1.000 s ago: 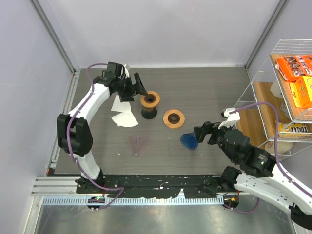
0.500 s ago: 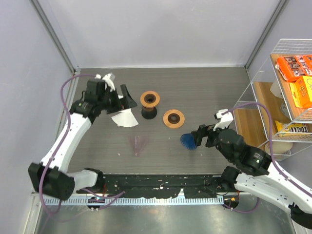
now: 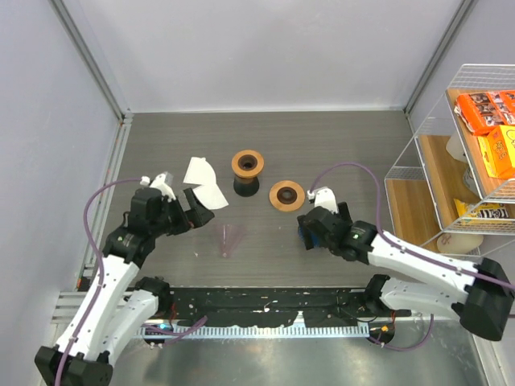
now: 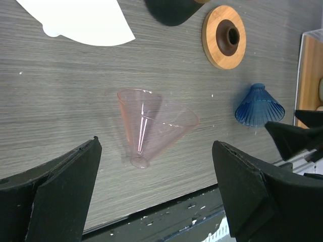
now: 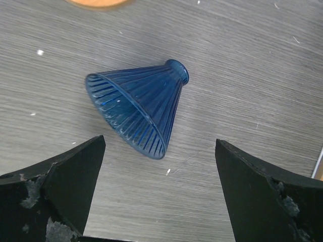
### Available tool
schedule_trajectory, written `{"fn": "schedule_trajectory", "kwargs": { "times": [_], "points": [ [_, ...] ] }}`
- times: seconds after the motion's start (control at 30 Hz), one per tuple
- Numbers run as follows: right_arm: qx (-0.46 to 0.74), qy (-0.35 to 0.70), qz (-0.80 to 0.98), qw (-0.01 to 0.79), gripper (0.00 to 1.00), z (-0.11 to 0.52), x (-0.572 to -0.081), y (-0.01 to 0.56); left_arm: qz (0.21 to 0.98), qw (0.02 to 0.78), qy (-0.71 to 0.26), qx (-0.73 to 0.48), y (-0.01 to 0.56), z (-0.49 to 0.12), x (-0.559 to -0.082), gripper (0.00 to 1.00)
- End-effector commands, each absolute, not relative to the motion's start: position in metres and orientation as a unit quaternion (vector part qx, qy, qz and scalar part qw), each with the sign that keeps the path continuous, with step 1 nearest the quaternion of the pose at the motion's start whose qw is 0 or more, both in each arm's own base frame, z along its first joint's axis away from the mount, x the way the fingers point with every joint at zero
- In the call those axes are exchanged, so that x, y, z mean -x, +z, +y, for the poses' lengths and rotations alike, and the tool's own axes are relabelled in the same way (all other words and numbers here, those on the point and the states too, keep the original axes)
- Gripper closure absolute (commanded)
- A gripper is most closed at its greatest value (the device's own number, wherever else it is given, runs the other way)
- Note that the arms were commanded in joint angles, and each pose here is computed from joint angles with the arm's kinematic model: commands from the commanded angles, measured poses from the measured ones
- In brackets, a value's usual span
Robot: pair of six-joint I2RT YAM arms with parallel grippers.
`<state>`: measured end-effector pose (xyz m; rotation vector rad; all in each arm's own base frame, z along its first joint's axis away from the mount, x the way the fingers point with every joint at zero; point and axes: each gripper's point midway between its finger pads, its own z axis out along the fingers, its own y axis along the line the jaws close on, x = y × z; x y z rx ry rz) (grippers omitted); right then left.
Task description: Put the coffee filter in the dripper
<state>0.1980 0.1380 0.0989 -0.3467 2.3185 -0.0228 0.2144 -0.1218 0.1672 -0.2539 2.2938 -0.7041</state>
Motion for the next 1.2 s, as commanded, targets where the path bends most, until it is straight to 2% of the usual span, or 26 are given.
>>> {"fn": "schedule_trajectory", "kwargs": {
  "times": [0.0, 0.13, 0.17, 0.33, 0.43, 0.53, 0.8, 0.9, 1.03, 1.17],
  "points": [
    [0.124, -0.053, 0.906, 0.400, 0.04, 0.140, -0.218, 0.099, 0.875, 0.387, -0.267, 0.113, 0.174, -0.113, -0.212, 0.00],
    [0.130, -0.085, 0.907, 0.391, 0.09, 0.140, -0.226, 0.089, 0.878, 0.392, -0.250, 0.117, 0.173, -0.105, -0.206, 0.01],
    [0.132, -0.088, 0.909, 0.386, 0.15, 0.142, -0.227, 0.088, 0.878, 0.392, -0.250, 0.117, 0.172, -0.105, -0.206, 0.00],
    [0.134, -0.084, 0.905, 0.395, 0.29, 0.149, -0.238, 0.092, 0.876, 0.393, -0.252, 0.117, 0.172, -0.105, -0.204, 0.00],
    [0.133, -0.071, 0.907, 0.394, 0.41, 0.155, -0.242, 0.089, 0.878, 0.391, -0.251, 0.116, 0.171, -0.105, -0.202, 0.01],
    [0.132, -0.064, 0.910, 0.387, 0.47, 0.157, -0.243, 0.085, 0.880, 0.390, -0.248, 0.114, 0.170, -0.103, -0.201, 0.00],
    [0.127, -0.074, 0.912, 0.382, 0.73, 0.155, -0.245, 0.081, 0.876, 0.396, -0.253, 0.110, 0.173, -0.103, -0.196, 0.00],
    [0.116, -0.081, 0.912, 0.386, 0.79, 0.151, -0.246, 0.087, 0.874, 0.398, -0.258, 0.106, 0.176, -0.104, -0.194, 0.00],
    [0.108, -0.053, 0.910, 0.397, 0.86, 0.154, -0.242, 0.103, 0.866, 0.404, -0.279, 0.093, 0.185, -0.111, -0.191, 0.01],
    [0.130, 0.029, 0.912, 0.387, 0.93, 0.174, -0.227, 0.122, 0.853, 0.402, -0.324, 0.073, 0.198, -0.127, -0.190, 0.00]
  ]
}}
